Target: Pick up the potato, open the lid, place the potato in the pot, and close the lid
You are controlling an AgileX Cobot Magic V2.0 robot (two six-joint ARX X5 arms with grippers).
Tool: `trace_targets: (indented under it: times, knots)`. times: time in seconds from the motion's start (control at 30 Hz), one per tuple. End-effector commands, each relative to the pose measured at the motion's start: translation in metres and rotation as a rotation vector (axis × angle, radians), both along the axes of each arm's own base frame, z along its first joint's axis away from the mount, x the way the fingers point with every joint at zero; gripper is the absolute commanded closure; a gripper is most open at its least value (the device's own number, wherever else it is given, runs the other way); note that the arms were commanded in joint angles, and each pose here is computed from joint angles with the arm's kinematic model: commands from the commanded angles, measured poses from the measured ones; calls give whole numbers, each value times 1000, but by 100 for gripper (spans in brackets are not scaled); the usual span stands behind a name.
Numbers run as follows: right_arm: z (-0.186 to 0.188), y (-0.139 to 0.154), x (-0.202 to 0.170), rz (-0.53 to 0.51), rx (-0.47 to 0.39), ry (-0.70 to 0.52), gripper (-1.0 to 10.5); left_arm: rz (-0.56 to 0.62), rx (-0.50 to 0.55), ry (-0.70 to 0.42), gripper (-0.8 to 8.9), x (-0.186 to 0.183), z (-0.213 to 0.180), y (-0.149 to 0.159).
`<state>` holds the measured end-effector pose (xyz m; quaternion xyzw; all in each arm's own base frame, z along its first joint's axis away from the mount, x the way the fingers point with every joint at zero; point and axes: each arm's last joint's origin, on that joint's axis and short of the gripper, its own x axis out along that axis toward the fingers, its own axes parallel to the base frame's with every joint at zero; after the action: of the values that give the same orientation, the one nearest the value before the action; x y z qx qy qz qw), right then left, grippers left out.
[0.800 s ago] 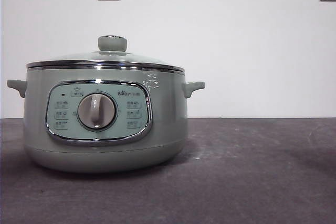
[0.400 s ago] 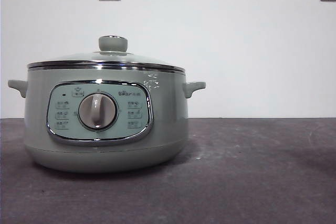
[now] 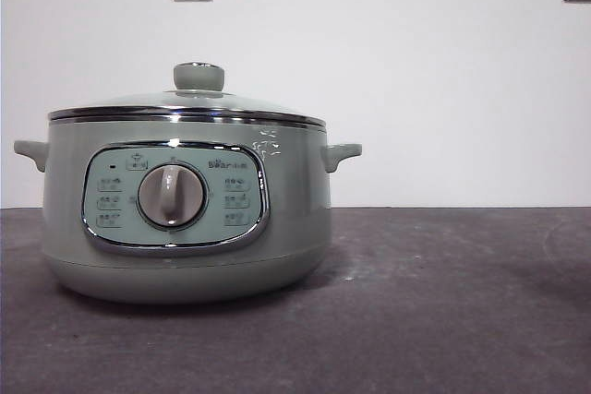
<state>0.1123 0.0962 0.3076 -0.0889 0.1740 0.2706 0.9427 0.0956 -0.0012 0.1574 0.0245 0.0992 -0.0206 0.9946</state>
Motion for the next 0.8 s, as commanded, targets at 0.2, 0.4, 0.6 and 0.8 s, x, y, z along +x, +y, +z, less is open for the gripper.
trace_targets:
  times: [0.2, 0.4, 0.6, 0.8]
  knots:
    - [-2, 0, 0, -8, 8, 6, 946, 8, 2, 6, 817, 0, -10, 0]
    - [-2, 0, 0, -8, 8, 6, 946, 7, 1, -5, 817, 0, -10, 0]
    - [-2, 0, 0, -8, 8, 6, 946, 8, 1, -5, 817, 0, -10, 0]
    - [-2, 0, 0, -8, 8, 6, 946, 8, 1, -5, 817, 0, -10, 0]
